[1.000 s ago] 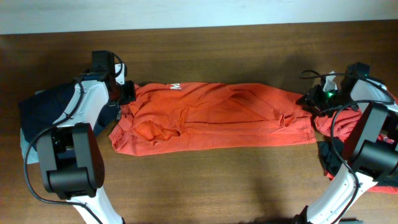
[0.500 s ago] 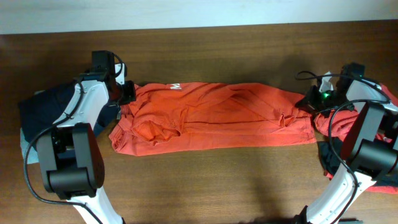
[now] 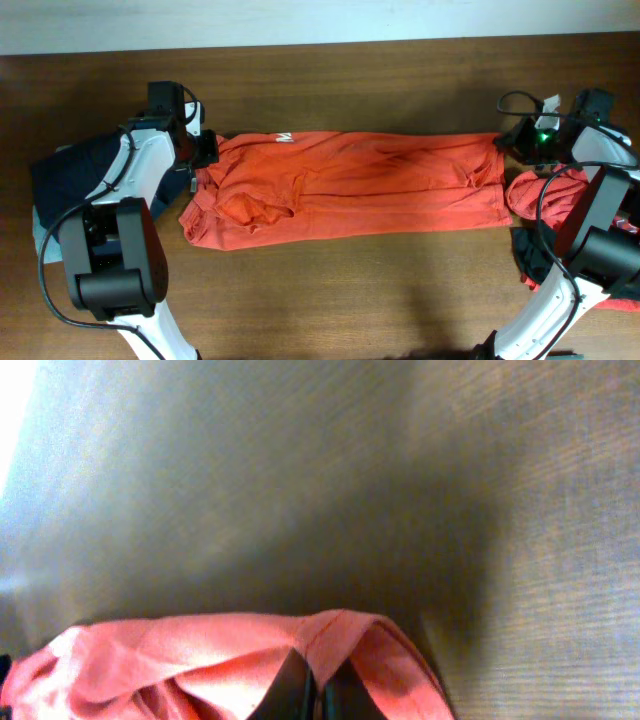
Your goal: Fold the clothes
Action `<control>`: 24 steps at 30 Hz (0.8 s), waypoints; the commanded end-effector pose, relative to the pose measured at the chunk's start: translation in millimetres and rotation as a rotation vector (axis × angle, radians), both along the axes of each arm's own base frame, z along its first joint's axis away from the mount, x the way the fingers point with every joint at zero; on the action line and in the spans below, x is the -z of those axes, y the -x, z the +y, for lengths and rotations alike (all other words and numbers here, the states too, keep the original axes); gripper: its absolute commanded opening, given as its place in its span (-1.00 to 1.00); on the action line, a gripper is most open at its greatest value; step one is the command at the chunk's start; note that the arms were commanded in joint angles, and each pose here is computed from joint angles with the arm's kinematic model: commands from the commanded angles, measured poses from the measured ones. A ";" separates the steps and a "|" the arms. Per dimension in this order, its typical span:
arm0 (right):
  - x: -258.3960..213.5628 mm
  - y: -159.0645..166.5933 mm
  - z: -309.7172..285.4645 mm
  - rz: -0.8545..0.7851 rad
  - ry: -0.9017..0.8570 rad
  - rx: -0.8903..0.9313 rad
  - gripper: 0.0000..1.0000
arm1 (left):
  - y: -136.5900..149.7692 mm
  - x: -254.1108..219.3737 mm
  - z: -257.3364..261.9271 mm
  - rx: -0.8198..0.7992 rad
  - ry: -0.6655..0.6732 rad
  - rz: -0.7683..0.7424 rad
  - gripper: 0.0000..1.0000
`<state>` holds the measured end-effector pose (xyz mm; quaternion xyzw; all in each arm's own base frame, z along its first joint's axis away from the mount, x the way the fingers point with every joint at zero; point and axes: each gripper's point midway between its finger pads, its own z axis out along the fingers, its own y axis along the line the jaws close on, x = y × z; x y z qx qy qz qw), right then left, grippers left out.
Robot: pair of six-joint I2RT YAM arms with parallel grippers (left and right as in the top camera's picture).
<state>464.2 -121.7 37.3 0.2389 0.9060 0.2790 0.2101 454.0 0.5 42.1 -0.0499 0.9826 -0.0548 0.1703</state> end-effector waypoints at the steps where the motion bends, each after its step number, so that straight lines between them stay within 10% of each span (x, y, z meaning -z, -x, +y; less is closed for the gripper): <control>1: -13.1 -18.4 -9.3 -0.089 0.014 0.007 -0.92 | -3.6 -1.4 -1.0 0.001 0.004 -0.005 -0.99; 7: -23.9 -36.2 -18.6 -0.185 0.064 0.006 -0.90 | -3.6 -1.4 -0.7 0.000 0.004 -0.005 -1.00; 9: -23.4 -35.1 -18.6 -0.180 0.060 0.007 -0.14 | -3.6 -1.4 -0.7 0.000 0.004 -0.005 -1.00; 12: -24.2 -25.3 -10.0 -0.152 -0.016 -0.007 0.23 | -3.5 -1.3 -0.8 0.000 0.004 -0.004 -0.99; 24: 4.7 37.2 62.4 0.331 -0.180 0.070 0.16 | -3.5 -1.4 -1.3 0.002 0.005 -0.004 -1.00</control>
